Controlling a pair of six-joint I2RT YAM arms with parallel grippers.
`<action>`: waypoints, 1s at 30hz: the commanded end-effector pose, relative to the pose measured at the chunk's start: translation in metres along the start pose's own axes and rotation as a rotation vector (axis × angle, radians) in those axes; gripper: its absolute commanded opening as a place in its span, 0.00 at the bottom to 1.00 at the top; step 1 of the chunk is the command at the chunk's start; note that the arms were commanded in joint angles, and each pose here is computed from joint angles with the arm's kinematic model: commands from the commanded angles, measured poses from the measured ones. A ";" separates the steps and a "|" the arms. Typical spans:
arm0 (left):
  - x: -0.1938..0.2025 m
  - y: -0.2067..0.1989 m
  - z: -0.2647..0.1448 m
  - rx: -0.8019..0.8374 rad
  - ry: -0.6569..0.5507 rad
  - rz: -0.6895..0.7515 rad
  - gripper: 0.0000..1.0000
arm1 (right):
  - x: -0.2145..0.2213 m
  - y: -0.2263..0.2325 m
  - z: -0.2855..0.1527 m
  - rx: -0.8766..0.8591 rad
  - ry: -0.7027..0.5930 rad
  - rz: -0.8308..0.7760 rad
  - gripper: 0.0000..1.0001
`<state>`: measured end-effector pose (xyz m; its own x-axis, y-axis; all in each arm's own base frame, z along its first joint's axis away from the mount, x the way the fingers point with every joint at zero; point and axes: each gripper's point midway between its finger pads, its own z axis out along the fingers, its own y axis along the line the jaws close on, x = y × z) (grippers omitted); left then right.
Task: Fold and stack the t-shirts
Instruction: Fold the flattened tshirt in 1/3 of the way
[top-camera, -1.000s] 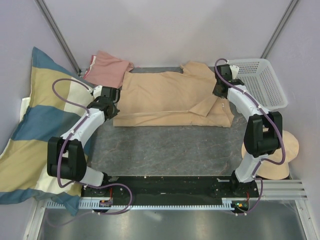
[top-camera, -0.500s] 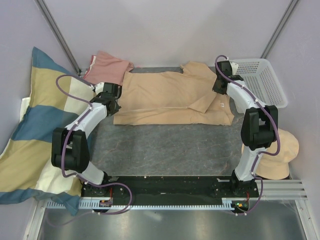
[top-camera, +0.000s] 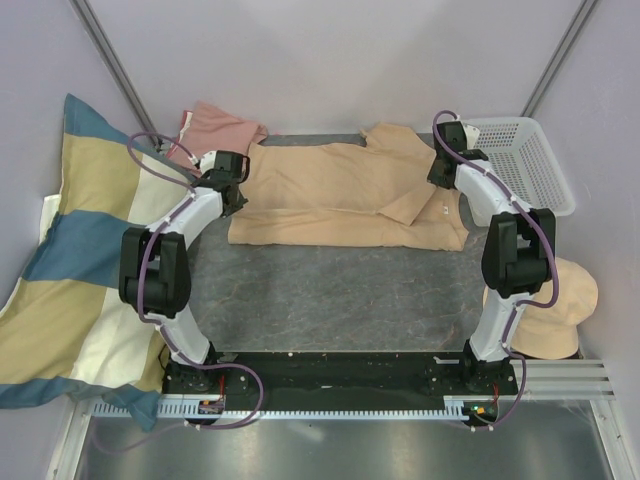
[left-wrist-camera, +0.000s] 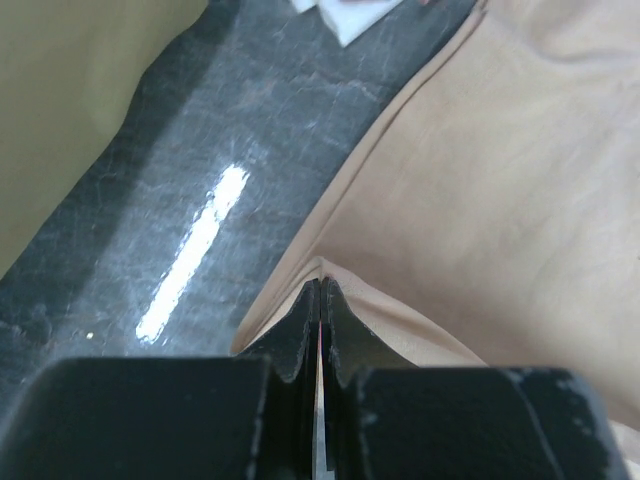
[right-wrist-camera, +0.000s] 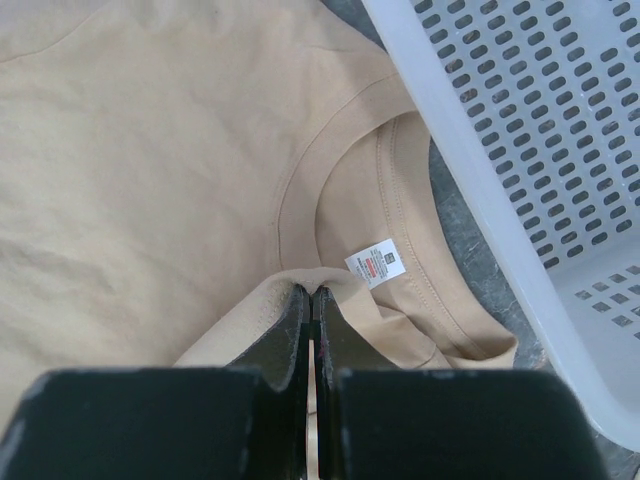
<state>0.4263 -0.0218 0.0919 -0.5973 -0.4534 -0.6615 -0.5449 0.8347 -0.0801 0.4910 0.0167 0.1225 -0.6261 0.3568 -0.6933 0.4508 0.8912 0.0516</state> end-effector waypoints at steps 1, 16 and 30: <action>-0.027 -0.013 0.009 0.010 -0.067 0.027 0.02 | -0.017 -0.004 -0.001 0.011 -0.044 0.019 0.00; -0.017 -0.023 0.037 0.003 -0.034 0.062 0.02 | -0.013 -0.014 0.006 0.031 -0.030 0.019 0.00; -0.023 -0.020 0.042 -0.028 -0.054 0.071 0.02 | -0.011 -0.018 0.015 0.046 -0.020 0.021 0.00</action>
<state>0.4550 -0.0246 0.0620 -0.6479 -0.4010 -0.6477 -0.5111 0.8593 -0.0208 0.4913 0.0018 0.1162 -0.6239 0.3745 -0.6859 0.4787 0.8769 0.0434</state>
